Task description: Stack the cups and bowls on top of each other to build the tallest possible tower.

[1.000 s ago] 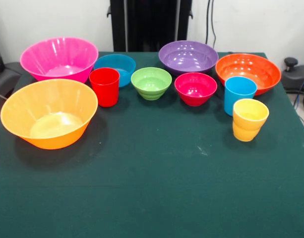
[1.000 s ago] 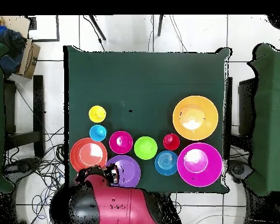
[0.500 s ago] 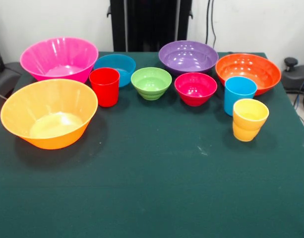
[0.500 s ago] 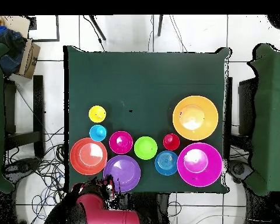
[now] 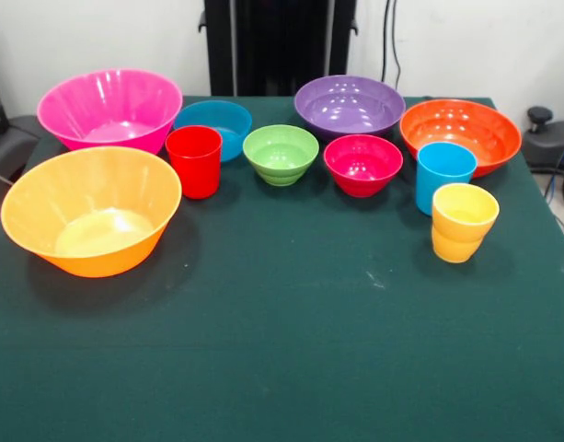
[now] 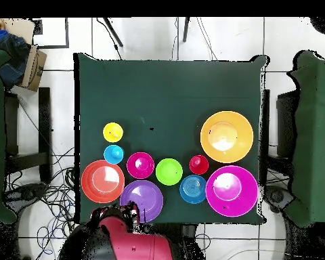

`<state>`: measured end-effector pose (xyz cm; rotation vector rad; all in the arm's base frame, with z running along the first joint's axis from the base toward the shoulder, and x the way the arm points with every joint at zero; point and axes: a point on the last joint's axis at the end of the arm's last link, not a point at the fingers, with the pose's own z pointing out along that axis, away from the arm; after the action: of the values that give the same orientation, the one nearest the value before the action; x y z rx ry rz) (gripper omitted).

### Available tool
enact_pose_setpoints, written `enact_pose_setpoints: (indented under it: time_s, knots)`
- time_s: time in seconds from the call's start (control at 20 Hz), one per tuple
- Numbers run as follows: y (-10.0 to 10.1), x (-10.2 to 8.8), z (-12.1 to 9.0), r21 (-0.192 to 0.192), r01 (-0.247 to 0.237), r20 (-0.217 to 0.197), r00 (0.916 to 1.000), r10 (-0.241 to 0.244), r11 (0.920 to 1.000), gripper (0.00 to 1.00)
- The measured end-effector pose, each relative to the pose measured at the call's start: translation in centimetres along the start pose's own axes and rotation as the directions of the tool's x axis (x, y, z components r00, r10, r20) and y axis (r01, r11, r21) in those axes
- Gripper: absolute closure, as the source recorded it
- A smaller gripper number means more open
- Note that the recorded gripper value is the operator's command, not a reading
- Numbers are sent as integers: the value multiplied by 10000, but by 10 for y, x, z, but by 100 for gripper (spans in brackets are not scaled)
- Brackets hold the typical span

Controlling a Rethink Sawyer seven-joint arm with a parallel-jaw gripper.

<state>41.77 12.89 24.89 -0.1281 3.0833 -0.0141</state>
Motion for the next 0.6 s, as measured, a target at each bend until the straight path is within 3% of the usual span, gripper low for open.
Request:
enact_pose_setpoints:
  time_s: [0.2,0.6]
  knots:
    - [-4,-2,9,-27,-93,-238,9997,93,10000,0]
    - [-5,-5,11,-30,-90,-267,9996,90,10000,0]
